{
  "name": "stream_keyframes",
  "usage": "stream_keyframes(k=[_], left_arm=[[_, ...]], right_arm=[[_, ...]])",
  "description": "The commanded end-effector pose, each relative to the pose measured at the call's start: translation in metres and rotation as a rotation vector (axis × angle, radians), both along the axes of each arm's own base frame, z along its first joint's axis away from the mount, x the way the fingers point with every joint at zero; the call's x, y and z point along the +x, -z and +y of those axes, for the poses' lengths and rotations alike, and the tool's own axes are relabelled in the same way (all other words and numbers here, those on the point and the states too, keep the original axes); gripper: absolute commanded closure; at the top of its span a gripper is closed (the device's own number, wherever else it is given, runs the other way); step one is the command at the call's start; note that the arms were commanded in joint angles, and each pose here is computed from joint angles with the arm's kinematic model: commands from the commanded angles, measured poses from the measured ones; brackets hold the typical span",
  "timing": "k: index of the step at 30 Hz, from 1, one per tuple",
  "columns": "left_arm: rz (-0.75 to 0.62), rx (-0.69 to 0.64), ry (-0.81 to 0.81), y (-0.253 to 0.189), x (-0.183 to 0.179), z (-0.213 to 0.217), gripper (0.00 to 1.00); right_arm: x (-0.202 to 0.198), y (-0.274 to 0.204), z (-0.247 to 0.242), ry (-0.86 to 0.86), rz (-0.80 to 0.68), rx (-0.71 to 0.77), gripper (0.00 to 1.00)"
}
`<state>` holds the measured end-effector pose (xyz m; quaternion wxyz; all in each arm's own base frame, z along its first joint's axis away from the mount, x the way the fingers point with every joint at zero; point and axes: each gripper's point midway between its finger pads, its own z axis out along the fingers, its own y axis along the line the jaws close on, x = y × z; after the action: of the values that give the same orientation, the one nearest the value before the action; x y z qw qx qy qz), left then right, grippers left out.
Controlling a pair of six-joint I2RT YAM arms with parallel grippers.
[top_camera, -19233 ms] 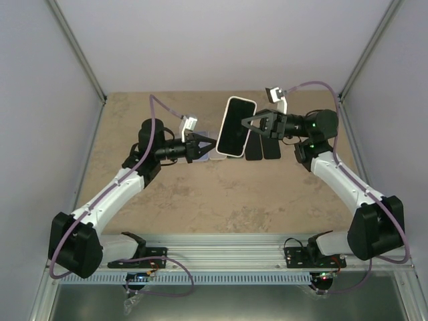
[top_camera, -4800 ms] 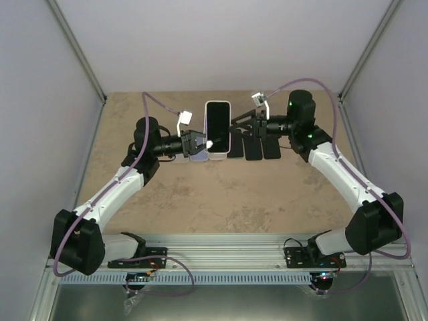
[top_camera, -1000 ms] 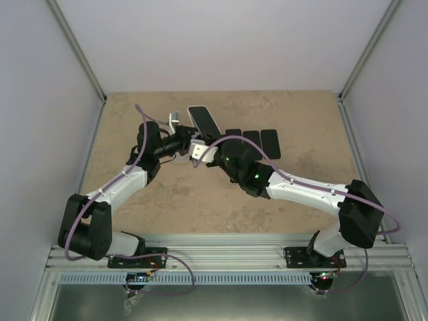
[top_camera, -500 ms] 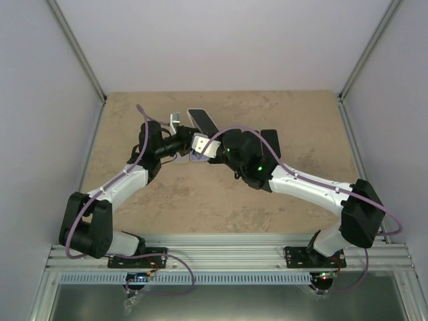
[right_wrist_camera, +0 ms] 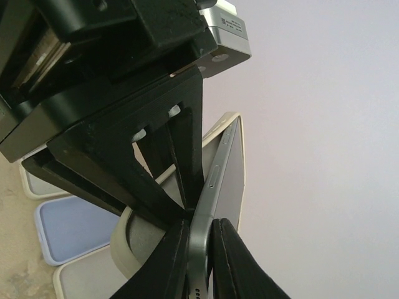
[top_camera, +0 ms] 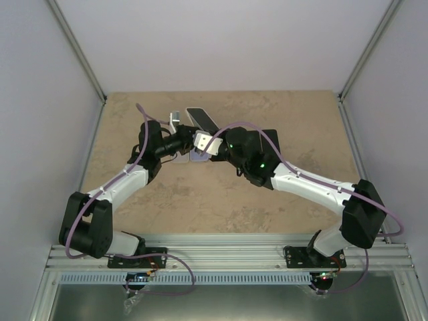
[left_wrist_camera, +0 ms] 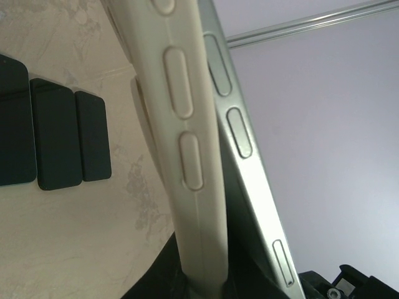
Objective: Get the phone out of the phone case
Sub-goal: Remove the phone case from the phone.
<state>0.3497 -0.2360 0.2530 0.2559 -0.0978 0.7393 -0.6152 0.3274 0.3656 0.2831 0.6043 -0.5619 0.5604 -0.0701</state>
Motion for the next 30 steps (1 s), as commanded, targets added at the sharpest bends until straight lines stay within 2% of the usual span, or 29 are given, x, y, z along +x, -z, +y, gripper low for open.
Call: stream_keyframes(k=[1,5,14,16,19,20,30], left_arm=[[-0.136,-0.016,0.140,-0.021,-0.022,-0.012,1.00],[-0.141,-0.030,0.148,-0.026,-0.027,-0.012,1.00],[-0.152,-0.047,0.171,-0.031,-0.034,-0.013,1.00],[-0.154,-0.046,0.171,-0.031,-0.035,-0.012,1.00],[-0.159,-0.037,0.168,-0.030,-0.037,-0.011,1.00],[-0.161,-0.031,0.165,-0.029,-0.037,-0.011,1.00],[-0.105,0.095,0.071,0.006,-0.017,-0.003,1.00]], right_arm=[[0.041,-0.045,-0.052,0.231,-0.162,0.082,0.92],[0.045,-0.045,-0.055,0.259,-0.221,0.075,0.84],[0.052,-0.044,-0.052,0.272,-0.283,0.056,0.83],[0.055,-0.042,-0.053,0.281,-0.292,0.049,0.85],[0.059,-0.049,-0.055,0.291,-0.295,0.059,0.98],[0.060,-0.052,-0.056,0.297,-0.291,0.066,0.99],[0.054,-0.095,-0.059,0.257,-0.142,0.161,0.99]])
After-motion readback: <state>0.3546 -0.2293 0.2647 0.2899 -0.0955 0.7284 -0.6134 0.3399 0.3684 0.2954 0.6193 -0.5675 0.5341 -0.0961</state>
